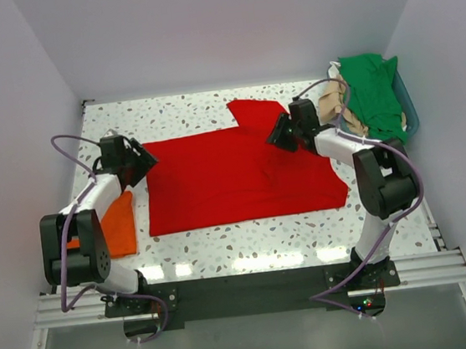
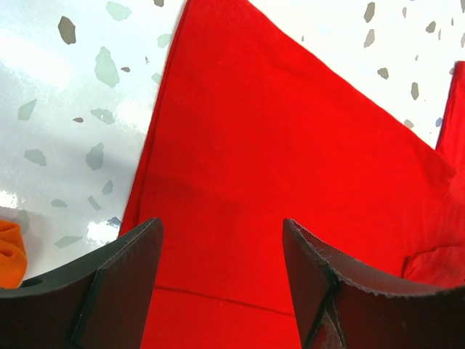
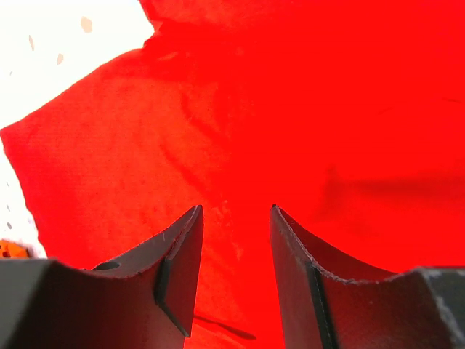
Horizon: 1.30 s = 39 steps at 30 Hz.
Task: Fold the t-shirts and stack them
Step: Fold the tshirt
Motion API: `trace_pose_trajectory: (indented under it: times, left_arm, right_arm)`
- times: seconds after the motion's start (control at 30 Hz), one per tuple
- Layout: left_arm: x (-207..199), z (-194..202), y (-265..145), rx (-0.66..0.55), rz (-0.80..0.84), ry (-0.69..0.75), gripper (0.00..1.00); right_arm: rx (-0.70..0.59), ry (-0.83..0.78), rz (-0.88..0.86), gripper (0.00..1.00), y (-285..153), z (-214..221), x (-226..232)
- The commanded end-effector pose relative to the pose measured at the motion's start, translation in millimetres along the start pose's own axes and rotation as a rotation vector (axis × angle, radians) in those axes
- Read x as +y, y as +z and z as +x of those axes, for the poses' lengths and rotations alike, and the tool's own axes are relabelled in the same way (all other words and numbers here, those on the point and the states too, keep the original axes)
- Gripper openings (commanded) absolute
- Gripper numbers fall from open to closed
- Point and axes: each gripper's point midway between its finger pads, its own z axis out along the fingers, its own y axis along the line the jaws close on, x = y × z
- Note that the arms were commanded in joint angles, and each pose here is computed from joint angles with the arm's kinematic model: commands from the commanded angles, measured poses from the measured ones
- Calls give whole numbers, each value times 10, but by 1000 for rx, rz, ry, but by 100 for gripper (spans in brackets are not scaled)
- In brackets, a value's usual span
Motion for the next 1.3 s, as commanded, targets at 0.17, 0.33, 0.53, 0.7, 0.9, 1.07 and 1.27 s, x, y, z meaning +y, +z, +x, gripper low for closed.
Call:
trace_pose_trajectory:
  times: [0.17, 0.33, 0.53, 0.7, 0.9, 1.07, 1.27]
  left_arm:
    - [-160, -213, 127, -23, 17, 45, 72]
    - [-176, -229, 346, 0, -6, 50, 71]
    - [-302, -445, 614, -26, -29, 72, 68]
    - [-290, -480, 850, -36, -103, 112, 64]
    - [-194, -743, 1079, -91, -222, 177, 59]
    - [-215, -900, 1158, -134, -264, 222, 59]
    - [-177, -892, 1303, -127, -304, 253, 58]
  right_arm:
    - [-76, -18, -15, 46, -91, -517, 87]
    - [-89, -38, -6, 46, -104, -655, 113]
    - [-104, -80, 3, 46, -101, -804, 166]
    - [-110, -106, 10, 46, -46, -895, 174]
    - [-105, -123, 29, 46, 92, -932, 91]
    - [-86, -121, 43, 46, 273, -930, -16]
    - [-80, -114, 37, 45, 383, -967, -26]
